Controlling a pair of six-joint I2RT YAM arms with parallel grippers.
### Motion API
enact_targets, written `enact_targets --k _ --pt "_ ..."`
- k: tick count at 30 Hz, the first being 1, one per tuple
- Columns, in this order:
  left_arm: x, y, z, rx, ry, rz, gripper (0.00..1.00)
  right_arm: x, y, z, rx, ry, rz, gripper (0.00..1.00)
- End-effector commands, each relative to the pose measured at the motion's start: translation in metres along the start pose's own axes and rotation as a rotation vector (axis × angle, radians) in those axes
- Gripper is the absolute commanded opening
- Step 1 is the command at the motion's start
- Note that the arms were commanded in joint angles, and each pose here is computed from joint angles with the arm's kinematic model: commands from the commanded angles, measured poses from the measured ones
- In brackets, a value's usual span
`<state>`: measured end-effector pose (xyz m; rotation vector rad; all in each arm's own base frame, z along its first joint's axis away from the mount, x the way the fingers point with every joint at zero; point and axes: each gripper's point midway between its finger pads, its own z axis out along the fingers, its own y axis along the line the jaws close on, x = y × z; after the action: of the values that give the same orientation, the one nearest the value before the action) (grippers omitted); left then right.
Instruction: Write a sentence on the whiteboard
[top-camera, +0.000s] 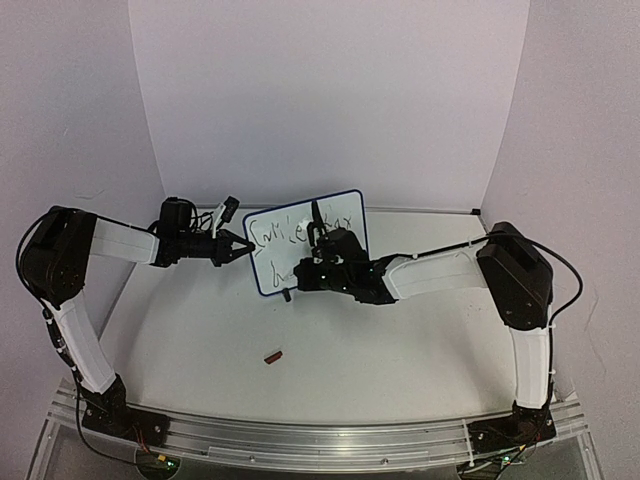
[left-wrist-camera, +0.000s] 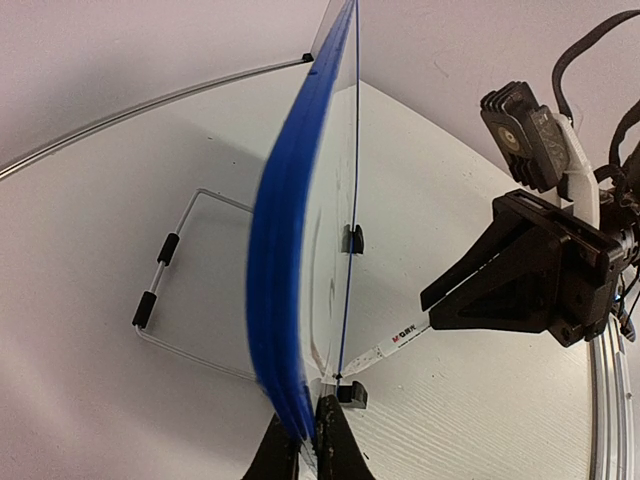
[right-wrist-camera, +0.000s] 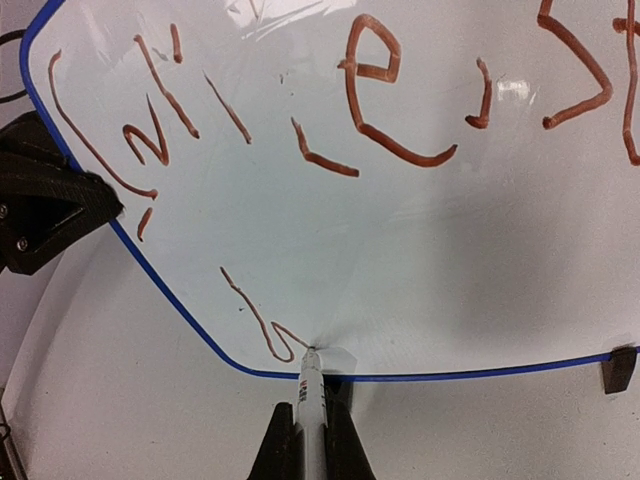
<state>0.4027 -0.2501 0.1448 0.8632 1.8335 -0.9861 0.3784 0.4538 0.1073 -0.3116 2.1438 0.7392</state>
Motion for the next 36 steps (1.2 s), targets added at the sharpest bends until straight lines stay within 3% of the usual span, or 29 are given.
enact_targets --k 1,15,36 --pt "0.015 0.014 -0.001 -0.088 0.053 0.018 0.00 -0.007 -0.005 -0.001 0.024 -0.021 0.017 0.00" --pt "0.015 0.014 -0.001 -0.087 0.053 0.016 0.00 -0.005 -0.004 0.000 0.025 -0.002 0.019 0.00" --pt "0.014 0.014 -0.002 -0.088 0.051 0.020 0.00 -0.051 0.012 -0.037 -0.019 -0.139 0.032 0.00"
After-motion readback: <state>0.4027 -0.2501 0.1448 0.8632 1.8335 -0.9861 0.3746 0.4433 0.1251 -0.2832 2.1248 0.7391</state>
